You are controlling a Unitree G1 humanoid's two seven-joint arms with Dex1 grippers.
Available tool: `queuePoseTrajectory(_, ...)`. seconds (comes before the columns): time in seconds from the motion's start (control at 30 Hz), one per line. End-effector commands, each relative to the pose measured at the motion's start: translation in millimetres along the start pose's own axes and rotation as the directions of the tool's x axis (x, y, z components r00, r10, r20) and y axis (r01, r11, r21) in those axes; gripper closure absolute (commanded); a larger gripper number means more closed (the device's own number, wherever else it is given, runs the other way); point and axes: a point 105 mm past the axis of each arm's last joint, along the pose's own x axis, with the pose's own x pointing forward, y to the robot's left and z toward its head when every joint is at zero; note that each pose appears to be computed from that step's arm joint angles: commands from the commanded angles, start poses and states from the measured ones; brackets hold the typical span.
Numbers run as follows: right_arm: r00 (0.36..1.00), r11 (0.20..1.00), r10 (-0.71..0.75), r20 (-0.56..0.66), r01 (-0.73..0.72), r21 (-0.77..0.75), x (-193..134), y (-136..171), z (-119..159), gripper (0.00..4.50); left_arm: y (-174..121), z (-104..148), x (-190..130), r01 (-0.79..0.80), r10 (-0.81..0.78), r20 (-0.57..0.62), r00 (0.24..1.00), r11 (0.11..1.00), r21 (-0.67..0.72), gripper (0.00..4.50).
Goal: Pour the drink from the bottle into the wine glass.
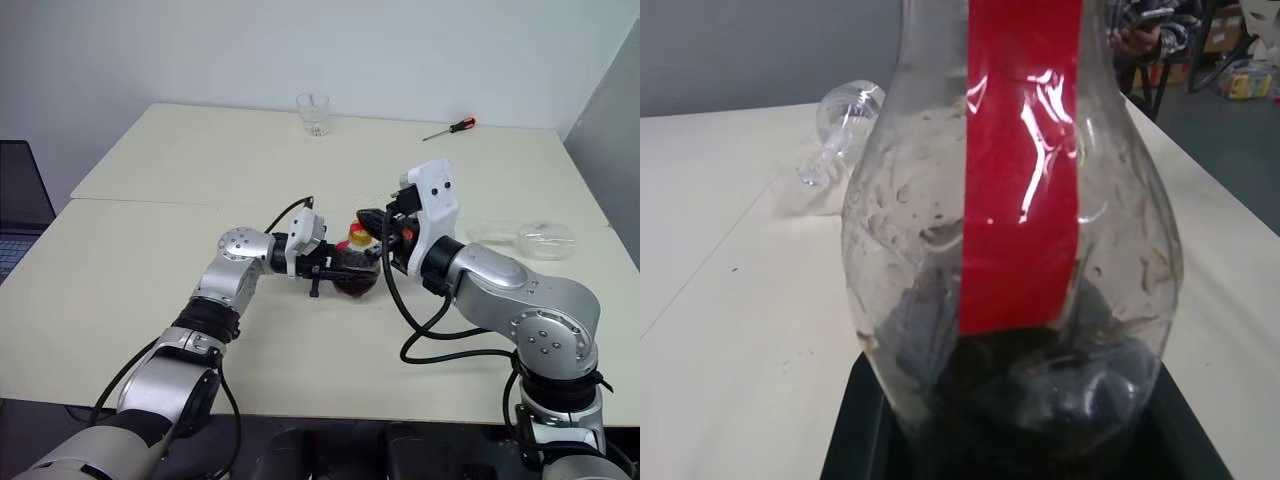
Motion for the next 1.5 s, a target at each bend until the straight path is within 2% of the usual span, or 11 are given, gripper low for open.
queuePoseTrajectory(0.03, 1.000, 0.999, 0.029, 0.003, -0.029, -0.017, 0.1, 5.4, 1.6, 4.50, 5.1, 21.4, 2.1, 0.000, -0.003, 0.038, 0.999, 0.997, 0.079, 3.48)
queuePoseTrajectory(0.17, 0.999, 0.999, 0.026, 0.032, -0.025, -0.031, -4.2, 1.2, 10.5, 4.50, 6.0, 20.7, 1.0, -0.006, 0.004, 0.036, 0.999, 0.997, 0.077, 3.48)
queuePoseTrajectory(0.23, 0.998, 0.999, 0.031, 0.048, -0.030, -0.033, -6.8, 1.2, 15.3, 4.15, 6.1, 20.4, 0.8, -0.009, 0.006, 0.036, 0.999, 0.997, 0.076, 3.48)
queuePoseTrajectory(0.3, 0.998, 0.999, 0.037, 0.058, -0.035, -0.037, -8.6, 2.5, 18.6, 3.62, 5.9, 19.8, 0.9, -0.010, 0.008, 0.035, 0.999, 0.997, 0.076, 3.48)
queuePoseTrajectory(0.6, 0.999, 0.999, 0.034, 0.015, -0.034, -0.032, -8.5, 5.2, 9.6, 0.46, 5.4, 18.4, 3.3, -0.008, 0.006, 0.035, 0.999, 0.998, 0.070, 3.49)
queuePoseTrajectory(0.63, 0.999, 0.999, 0.036, 0.011, -0.036, -0.028, -8.2, 5.9, 8.7, 0.42, 4.9, 18.2, 3.6, -0.005, 0.002, 0.035, 0.999, 0.998, 0.069, 3.49)
queuePoseTrajectory(0.97, 1.000, 1.000, 0.012, -0.009, -0.012, 0.008, -7.8, 3.3, -1.8, 0.42, 5.2, 18.4, 5.4, -0.002, -0.001, 0.037, 0.999, 0.998, 0.066, 3.49)
queuePoseTrajectory(1.07, 1.000, 1.000, 0.001, -0.013, -0.001, 0.016, -7.8, 0.7, -4.6, 0.99, 6.0, 19.4, 5.8, -0.002, 0.000, 0.038, 0.999, 0.998, 0.068, 3.49)
queuePoseTrajectory(1.27, 1.000, 1.000, 0.000, -0.002, 0.000, 0.008, -7.6, 0.6, -1.8, 3.10, 6.1, 18.5, 5.4, -0.005, 0.003, 0.032, 0.999, 0.998, 0.070, 3.49)
queuePoseTrajectory(1.3, 1.000, 1.000, 0.004, 0.000, -0.004, 0.006, -7.7, 1.1, -0.9, 3.25, 6.1, 18.0, 5.2, -0.006, 0.004, 0.030, 1.000, 0.997, 0.071, 3.49)
queuePoseTrajectory(1.5, 0.997, 0.996, 0.083, -0.005, -0.083, -0.030, -10.1, 5.1, 3.9, 3.25, 6.1, 18.2, 4.2, -0.006, 0.004, 0.029, 1.000, 0.998, 0.067, 3.49)
